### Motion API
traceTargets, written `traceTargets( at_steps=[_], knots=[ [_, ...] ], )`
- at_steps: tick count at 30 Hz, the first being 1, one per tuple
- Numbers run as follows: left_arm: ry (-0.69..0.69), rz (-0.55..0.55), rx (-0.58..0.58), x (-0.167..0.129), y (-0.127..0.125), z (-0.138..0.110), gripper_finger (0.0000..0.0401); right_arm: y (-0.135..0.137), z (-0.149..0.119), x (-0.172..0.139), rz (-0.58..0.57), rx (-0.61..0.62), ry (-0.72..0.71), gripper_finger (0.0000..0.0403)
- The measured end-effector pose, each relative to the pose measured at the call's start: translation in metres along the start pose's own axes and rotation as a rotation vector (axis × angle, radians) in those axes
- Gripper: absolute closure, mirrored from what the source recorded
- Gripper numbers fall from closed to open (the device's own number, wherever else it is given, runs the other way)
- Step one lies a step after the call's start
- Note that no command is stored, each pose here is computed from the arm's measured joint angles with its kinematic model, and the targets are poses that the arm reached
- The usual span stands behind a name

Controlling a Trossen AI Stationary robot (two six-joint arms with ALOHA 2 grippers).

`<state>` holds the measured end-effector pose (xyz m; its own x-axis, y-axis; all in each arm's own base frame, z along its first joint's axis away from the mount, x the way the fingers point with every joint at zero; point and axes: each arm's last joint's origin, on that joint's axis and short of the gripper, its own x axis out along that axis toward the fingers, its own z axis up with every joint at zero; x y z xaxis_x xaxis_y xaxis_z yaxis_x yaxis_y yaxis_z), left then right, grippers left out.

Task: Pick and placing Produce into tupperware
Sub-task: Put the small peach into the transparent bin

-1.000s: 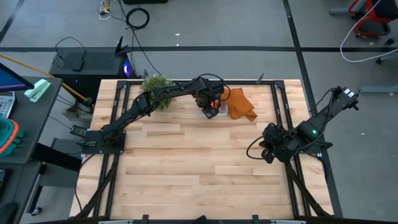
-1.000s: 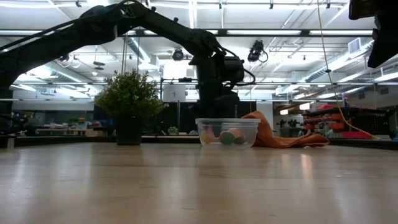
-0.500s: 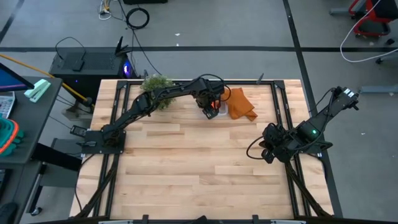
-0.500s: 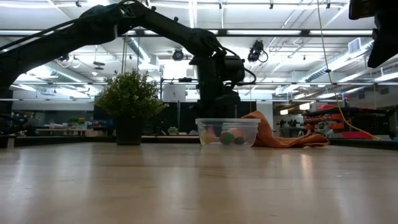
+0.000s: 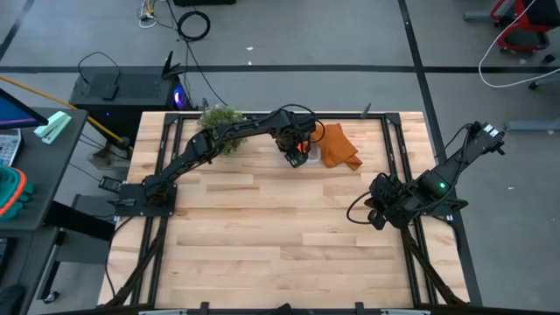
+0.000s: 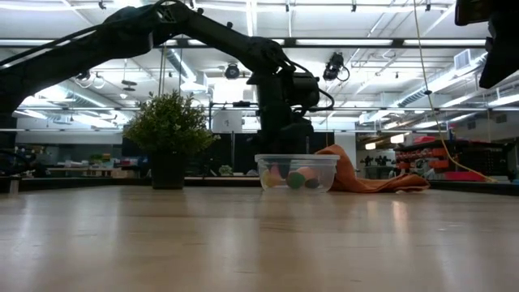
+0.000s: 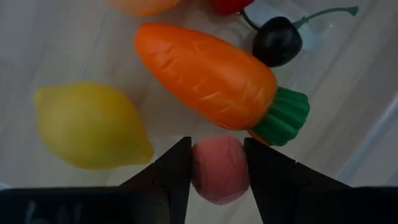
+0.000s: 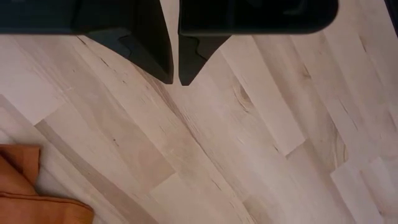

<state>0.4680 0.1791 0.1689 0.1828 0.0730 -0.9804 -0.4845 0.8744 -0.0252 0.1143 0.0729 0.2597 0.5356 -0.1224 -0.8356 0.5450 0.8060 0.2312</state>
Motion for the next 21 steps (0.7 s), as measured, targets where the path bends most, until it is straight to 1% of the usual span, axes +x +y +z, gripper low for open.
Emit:
traceTargets(
  at_steps=[4,11,21],
  knots=[
    [0.0,0.0,0.0,0.0,0.0,0.0,0.025,0.0,0.0,-0.0001,0.0,0.0,0.0,0.0403],
    [0.005,0.001,0.001,0.0002,0.0001,-0.0004,0.0235,0.0,0.0,0.0,0.0,0.0,0.0,0.0403],
    [0.006,-0.004,0.019,0.0004,-0.0031,-0.0009,0.0231,0.0,0.0,0.0,0.0,0.0,0.0,0.0403]
  ],
)
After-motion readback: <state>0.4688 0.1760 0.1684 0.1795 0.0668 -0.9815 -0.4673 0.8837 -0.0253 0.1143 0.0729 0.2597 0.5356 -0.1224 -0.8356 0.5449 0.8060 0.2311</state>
